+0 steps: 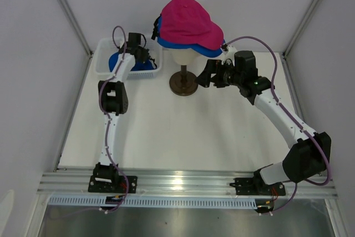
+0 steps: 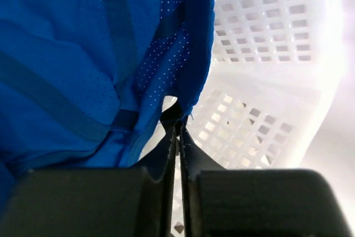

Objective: Stack the hats

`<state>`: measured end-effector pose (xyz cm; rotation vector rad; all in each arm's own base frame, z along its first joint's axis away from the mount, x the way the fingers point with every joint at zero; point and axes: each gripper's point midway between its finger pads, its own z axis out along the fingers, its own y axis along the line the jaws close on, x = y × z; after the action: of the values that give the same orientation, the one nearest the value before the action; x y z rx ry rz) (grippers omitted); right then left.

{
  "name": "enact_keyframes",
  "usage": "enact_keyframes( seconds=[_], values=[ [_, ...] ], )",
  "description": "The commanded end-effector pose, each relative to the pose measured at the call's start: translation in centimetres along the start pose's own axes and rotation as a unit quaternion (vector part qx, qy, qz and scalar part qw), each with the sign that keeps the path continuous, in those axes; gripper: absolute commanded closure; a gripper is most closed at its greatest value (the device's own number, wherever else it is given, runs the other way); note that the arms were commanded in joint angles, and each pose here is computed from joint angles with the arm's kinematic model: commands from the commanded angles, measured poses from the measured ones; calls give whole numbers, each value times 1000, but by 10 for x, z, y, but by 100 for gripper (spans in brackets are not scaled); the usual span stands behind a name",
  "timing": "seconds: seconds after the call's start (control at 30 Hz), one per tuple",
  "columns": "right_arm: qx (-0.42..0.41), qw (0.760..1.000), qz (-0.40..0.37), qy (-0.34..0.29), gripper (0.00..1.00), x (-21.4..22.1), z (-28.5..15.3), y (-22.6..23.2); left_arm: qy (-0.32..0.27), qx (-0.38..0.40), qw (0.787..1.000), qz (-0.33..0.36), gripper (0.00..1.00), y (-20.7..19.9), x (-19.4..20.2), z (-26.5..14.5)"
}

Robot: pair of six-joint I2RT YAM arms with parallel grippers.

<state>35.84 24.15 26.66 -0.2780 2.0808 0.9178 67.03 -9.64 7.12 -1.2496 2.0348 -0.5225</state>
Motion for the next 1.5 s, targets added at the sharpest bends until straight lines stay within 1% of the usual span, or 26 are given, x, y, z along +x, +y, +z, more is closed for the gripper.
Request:
enact_keyframes(
  seconds=[0.0, 0.2, 0.23, 0.27, 0.33, 0.37, 0.4, 0.47, 0.5, 0.53, 0.57, 0.67, 0.77, 0.93, 1.13, 1.27, 1.33, 1.37, 1.43, 1.47],
  values=[
    [-15, 999, -20, -45, 1, -24, -18, 17, -3, 10, 1000, 2, 99, -7, -5, -2],
    [2, 997, -28, -72, 0, -26, -41, 20, 1, 18, 1000, -13, 99, 2, -22, 3],
    [3, 997, -30, -77, 0, -27, -46, 21, 0, 16, 1000, -20, 99, 6, -32, 1],
    [3, 996, -30, -81, 1, -28, -48, 22, 8, 14, 1000, -20, 99, 11, -33, 1],
    [1, 996, -31, -86, 0, -28, -51, 24, 4, 12, 1000, -12, 99, 20, -44, 0],
    [-1, 996, -30, -86, 0, -28, -51, 24, 16, 19, 1000, -4, 99, 20, -42, -4],
    [-6, 996, -29, -85, 1, -27, -50, 27, 20, 23, 999, 16, 90, 22, -43, -4],
    [-10, 996, -23, -83, 1, -28, -48, 27, 22, 37, 998, 39, 57, 17, -45, -5],
    [-17, 996, -22, -80, 1, -27, -47, 30, 25, 34, 998, 51, 38, 19, -43, -4],
    [-19, 996, -23, -81, 0, -29, -46, 31, 29, 38, 997, 57, 30, 16, -42, -6],
    [-20, 997, -22, -77, 1, -27, -45, 32, 31, 41, 997, 59, 27, 14, -41, -4],
    [-22, 997, -26, -72, 0, -28, -44, 35, 37, 41, 996, 68, 22, 11, -36, -6],
    [-23, 997, -29, -71, 1, -29, -45, 39, 44, 39, 995, 79, 19, 10, -26, -8],
    [-28, 997, -31, -70, 0, -29, -44, 42, 45, 26, 995, 87, 19, 9, -21, -7],
    [-31, 997, -34, -59, 1, -23, -42, 42, 44, 25, 995, 89, 35, 8, -21, -8],
    [-31, 997, -38, -55, 0, -21, -42, 41, 43, 22, 995, 90, 37, 7, -20, -9],
    [-27, 998, -39, -51, 0, -19, -44, 40, 45, 15, 995, 93, 40, 8, -15, -10],
    [-24, 998, -40, -50, 0, -18, -45, 39, 46, 11, 995, 93, 48, 10, -13, -10],
    [-19, 998, -41, -50, 1, -16, -47, 37, 48, 8, 994, 97, 57, 10, -10, -12],
    [-17, 997, -44, -53, 0, -16, -49, 37, 48, 8, 994, 100, 64, 10, -9, -13]
  ],
)
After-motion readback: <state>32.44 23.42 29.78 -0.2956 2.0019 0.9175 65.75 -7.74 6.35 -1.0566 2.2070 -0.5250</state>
